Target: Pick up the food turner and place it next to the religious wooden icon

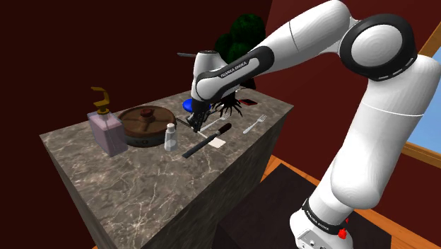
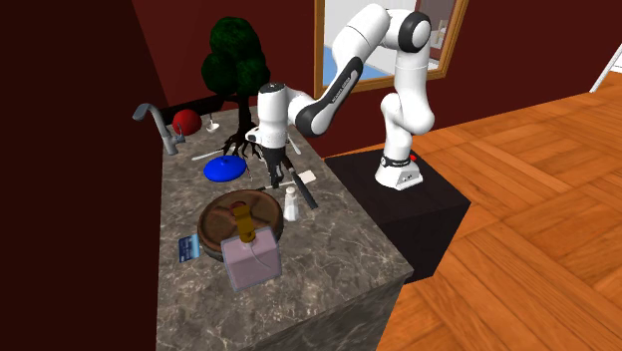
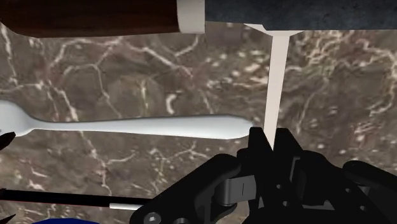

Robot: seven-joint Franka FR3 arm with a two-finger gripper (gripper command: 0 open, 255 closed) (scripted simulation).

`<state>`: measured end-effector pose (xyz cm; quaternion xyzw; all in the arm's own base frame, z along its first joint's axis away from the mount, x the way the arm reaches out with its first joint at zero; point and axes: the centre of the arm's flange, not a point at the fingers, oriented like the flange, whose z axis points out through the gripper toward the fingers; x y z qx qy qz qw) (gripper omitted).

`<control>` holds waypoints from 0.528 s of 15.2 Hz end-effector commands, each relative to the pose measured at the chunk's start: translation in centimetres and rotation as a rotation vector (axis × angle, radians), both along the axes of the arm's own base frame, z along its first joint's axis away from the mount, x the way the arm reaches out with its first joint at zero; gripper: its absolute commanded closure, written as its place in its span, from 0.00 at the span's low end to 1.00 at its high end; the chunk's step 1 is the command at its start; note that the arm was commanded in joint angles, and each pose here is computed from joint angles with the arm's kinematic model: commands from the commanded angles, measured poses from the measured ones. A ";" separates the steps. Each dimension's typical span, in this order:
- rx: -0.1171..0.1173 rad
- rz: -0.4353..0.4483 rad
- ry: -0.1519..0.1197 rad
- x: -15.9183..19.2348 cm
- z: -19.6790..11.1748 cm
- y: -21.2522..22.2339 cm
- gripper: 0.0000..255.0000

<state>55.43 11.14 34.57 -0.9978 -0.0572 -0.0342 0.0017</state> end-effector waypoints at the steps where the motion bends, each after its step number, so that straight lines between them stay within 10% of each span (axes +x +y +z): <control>1: 0.000 0.000 0.002 0.0 -0.1 0.0 1.00; 8: 0.000 0.000 0.002 0.0 2.5 0.0 1.00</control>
